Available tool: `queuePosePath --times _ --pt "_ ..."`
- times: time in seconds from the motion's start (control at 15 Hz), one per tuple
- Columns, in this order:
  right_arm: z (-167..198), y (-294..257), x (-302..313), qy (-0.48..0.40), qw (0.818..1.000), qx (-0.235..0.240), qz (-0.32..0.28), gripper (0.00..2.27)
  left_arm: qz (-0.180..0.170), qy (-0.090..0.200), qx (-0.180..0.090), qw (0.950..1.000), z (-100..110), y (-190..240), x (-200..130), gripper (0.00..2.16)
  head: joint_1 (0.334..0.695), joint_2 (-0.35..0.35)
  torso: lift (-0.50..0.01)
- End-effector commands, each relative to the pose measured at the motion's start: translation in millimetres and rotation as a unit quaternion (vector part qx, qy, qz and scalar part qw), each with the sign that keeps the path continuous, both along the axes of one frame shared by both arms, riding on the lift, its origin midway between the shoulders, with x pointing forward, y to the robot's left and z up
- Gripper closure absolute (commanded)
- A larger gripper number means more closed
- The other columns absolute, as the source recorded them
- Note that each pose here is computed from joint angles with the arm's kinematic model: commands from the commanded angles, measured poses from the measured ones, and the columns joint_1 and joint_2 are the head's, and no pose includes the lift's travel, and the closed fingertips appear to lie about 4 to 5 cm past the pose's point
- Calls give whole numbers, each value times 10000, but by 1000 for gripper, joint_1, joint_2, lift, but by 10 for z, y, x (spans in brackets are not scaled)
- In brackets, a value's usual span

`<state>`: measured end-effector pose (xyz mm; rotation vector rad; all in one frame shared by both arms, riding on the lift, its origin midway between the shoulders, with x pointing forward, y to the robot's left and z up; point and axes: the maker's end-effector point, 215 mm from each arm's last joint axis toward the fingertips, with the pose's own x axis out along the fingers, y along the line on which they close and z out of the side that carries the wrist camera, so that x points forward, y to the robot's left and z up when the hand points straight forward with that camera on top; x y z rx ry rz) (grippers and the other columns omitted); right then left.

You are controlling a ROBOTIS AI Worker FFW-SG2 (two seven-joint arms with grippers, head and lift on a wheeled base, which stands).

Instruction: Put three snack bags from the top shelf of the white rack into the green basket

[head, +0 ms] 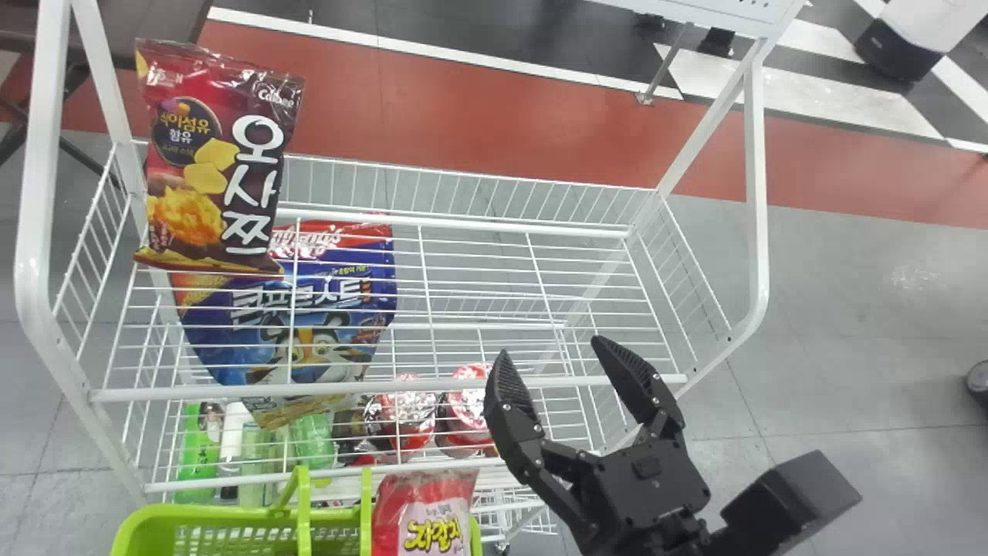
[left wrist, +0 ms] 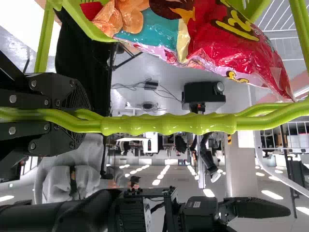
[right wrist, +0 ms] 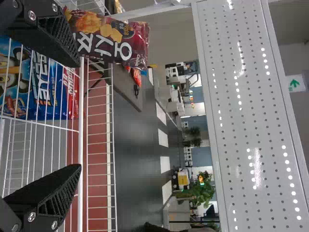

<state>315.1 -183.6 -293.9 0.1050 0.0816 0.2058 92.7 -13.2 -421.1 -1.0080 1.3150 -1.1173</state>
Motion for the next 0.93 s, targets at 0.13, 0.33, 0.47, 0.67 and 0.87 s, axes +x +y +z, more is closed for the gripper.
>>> queuePosePath --times 0.13,0.33,0.47,0.67,0.87 --pt "21 -3 -2 -42 10000 1 -6 70 -9 20 2 10000 -1 1 -10 2152 695 -350 0" --pt "19 -5 -1 -57 10000 5 -4 70 -4 20 -4 10000 2 -4 -8 2152 695 -350 0" --pt "24 -5 4 -64 10000 5 -4 70 -4 20 -4 10000 2 -4 -8 2152 695 -350 0" --pt "23 -5 15 -72 10000 12 -5 70 -4 28 4 10000 -5 -3 -10 2152 695 -350 0" --pt "19 -6 18 -72 10000 11 -5 83 -3 20 12 10000 -9 -2 1 2152 695 -350 0"
